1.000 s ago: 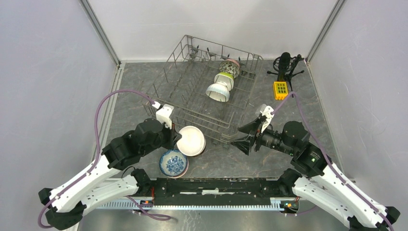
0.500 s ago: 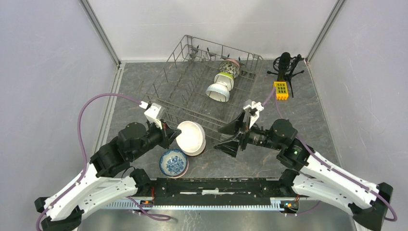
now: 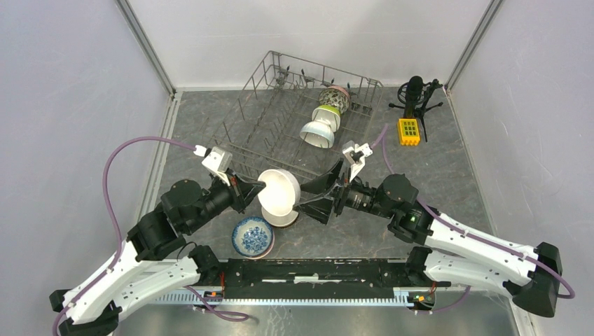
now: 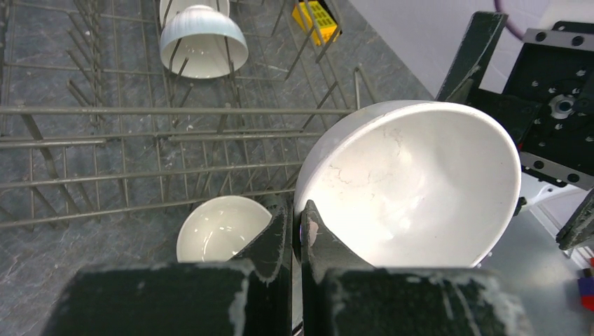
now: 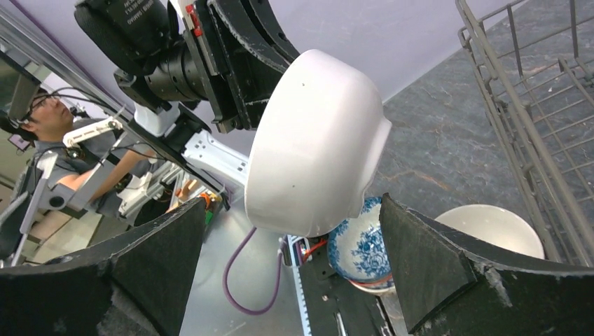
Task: Load the bowls into the dish rack
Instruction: Place the bowl in the dish rack.
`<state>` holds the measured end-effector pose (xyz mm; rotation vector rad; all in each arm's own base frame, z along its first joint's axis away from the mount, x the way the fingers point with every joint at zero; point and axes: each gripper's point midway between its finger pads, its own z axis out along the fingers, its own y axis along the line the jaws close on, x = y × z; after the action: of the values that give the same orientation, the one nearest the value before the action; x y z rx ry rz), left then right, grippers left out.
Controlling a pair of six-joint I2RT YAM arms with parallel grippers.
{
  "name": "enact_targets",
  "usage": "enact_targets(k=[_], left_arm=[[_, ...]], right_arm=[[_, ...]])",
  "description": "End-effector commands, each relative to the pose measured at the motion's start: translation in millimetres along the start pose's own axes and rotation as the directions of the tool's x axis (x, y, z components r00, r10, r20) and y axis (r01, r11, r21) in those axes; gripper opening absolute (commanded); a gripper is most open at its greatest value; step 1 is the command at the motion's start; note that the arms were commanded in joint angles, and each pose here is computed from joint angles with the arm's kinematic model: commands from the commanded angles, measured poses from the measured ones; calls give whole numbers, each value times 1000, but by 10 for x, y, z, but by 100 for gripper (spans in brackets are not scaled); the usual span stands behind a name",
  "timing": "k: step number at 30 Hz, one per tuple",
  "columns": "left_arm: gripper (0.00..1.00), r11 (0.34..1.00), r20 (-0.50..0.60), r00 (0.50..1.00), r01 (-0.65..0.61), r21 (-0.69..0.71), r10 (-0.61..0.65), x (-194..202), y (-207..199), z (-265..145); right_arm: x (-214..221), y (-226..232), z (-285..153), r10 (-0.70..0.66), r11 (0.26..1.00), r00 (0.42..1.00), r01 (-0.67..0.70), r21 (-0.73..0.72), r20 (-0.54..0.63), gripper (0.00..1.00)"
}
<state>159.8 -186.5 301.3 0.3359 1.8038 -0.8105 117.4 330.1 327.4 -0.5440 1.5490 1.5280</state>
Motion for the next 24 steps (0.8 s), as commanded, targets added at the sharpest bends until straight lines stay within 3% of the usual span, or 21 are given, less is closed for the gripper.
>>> enact_targets(k=[1, 12, 24], left_arm=[[2, 997, 136, 990, 15, 80, -25, -340, -173, -41], [2, 997, 166, 986, 10, 75, -23, -399, -166, -37], [2, 1000, 172, 985, 15, -7, -13, -391, -14, -14]], right_arm=[[-420, 228, 82, 10, 1000, 990, -6, -29, 140, 98], [-507, 290, 212, 40, 999, 983, -34, -35, 179, 98], [-519, 303, 336, 40, 998, 981, -31, -46, 191, 82]])
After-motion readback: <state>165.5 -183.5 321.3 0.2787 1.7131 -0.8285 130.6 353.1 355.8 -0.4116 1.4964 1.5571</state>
